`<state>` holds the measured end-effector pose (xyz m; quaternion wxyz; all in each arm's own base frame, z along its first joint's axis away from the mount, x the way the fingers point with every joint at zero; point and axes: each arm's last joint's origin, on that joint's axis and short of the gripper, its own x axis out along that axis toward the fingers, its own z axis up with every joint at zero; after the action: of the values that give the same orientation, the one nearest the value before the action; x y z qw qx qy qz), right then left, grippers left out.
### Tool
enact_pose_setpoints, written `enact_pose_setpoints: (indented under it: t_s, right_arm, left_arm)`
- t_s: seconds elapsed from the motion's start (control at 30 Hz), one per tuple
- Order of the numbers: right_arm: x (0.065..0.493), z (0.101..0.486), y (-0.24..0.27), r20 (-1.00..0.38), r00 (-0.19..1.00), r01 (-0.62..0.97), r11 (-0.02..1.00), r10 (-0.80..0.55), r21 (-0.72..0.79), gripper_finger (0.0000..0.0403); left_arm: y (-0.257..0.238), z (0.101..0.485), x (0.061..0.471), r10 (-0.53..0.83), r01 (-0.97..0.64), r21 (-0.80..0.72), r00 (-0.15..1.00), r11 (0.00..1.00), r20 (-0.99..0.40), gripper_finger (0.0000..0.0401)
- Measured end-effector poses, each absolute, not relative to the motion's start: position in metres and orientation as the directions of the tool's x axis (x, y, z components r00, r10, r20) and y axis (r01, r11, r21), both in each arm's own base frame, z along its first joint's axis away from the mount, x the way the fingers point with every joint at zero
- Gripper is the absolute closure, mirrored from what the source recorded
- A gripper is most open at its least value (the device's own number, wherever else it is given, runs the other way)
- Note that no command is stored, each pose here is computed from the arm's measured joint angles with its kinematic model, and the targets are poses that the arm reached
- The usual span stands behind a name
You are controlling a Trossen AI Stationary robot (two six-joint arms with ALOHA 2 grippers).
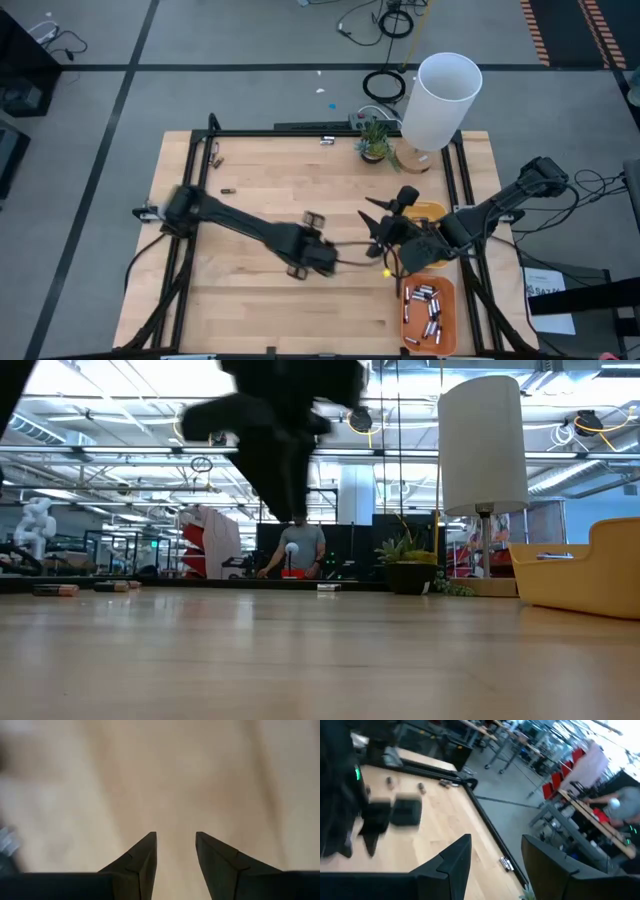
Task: Sort batteries
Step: Put the brown battery into the yellow bin
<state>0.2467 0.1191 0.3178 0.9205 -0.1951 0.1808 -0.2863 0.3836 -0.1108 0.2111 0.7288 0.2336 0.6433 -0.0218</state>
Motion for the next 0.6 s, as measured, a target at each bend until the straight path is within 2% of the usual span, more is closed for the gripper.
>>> enact_pose_setpoints:
  t_s: [0.07, 0.13, 0.2, 0.23, 0.3, 0.37, 0.43, 0.5, 0.6]
  right_arm:
    - [0.25, 0.316, 0.117, -0.223, 0.758, 0.475, 0.754, -0.612, -0.454, 0.0236]
    - [0.249, 0.318, 0.118, -0.217, 0.761, 0.485, 0.758, -0.612, -0.437, 0.0236]
    - [0.25, 0.318, 0.12, -0.22, 0.765, 0.484, 0.766, -0.605, -0.422, 0.0236]
    - [0.251, 0.315, 0.118, -0.226, 0.757, 0.487, 0.759, -0.614, -0.431, 0.0236]
    - [0.253, 0.312, 0.118, -0.23, 0.753, 0.489, 0.759, -0.616, -0.43, 0.0236]
    - [0.251, 0.317, 0.119, -0.219, 0.764, 0.498, 0.771, -0.606, -0.397, 0.0236]
    - [0.251, 0.318, 0.12, -0.215, 0.767, 0.507, 0.776, -0.604, -0.375, 0.0236]
    - [0.253, 0.315, 0.119, -0.221, 0.762, 0.51, 0.775, -0.608, -0.373, 0.0236]
    - [0.252, 0.316, 0.119, -0.219, 0.764, 0.526, 0.782, -0.607, -0.335, 0.0236]
  left_arm:
    - [-0.1, 0.227, 0.355, 0.308, 0.251, 0.357, 0.212, 0.9, -0.927, 0.0254]
    - [-0.089, 0.237, 0.312, 0.343, 0.217, 0.367, 0.142, 0.904, -0.928, 0.0254]
    - [-0.083, 0.248, 0.288, 0.318, 0.101, 0.353, 0.256, 0.93, -0.913, 0.0253]
    - [-0.077, 0.25, 0.27, 0.33, 0.061, 0.356, 0.258, 0.933, -0.908, 0.0253]
    - [-0.066, 0.244, 0.236, 0.353, 0.003, 0.363, 0.232, 0.932, -0.906, 0.0253]
    - [-0.061, 0.237, 0.218, 0.337, -0.059, 0.334, 0.276, 0.941, -0.9, 0.0253]
    - [-0.054, 0.229, 0.197, 0.341, -0.081, 0.332, 0.261, 0.94, -0.903, 0.0253]
    - [-0.05, 0.221, 0.186, 0.346, -0.119, 0.326, 0.264, 0.938, -0.9, 0.0253]
    - [-0.043, 0.206, 0.171, 0.367, -0.128, 0.347, 0.196, 0.929, -0.909, 0.0253]
